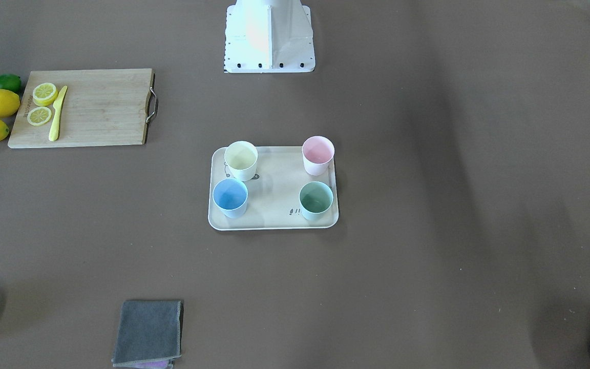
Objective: Place all cups on tray
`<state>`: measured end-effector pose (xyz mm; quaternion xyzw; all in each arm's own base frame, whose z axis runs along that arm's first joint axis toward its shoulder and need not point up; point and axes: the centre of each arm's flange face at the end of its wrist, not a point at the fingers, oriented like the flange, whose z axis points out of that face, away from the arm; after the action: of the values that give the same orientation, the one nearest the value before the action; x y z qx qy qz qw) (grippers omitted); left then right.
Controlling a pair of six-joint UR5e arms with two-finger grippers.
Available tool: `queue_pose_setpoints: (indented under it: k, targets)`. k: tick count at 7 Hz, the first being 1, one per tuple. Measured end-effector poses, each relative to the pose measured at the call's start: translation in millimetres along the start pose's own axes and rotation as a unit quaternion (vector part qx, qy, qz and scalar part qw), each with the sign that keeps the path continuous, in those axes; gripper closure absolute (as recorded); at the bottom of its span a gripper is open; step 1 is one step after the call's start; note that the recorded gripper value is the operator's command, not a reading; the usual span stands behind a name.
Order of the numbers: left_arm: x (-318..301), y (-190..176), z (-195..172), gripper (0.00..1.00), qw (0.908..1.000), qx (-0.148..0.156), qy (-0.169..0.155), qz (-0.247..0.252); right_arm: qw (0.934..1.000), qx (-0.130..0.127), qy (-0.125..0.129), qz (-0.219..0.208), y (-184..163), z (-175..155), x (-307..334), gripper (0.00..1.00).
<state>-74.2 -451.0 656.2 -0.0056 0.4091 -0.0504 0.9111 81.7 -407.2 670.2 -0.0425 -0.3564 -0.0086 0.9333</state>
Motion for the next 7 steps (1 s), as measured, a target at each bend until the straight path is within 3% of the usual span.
queue_pose_setpoints:
  k: [3, 7]
  targets:
    - [-10.4, 8.4, -0.4, 0.01, 0.9988, 0.006, -0.048, 0.006, 1.0000, 0.001, 0.000, -0.001, 0.2, -0.7, -0.6, 0.00]
    - [-9.4, 9.5, -2.1, 0.01, 0.9985, 0.009, -0.053, 0.010, 1.0000, 0.002, 0.000, -0.003, 1.2, -1.7, -1.7, 0.00]
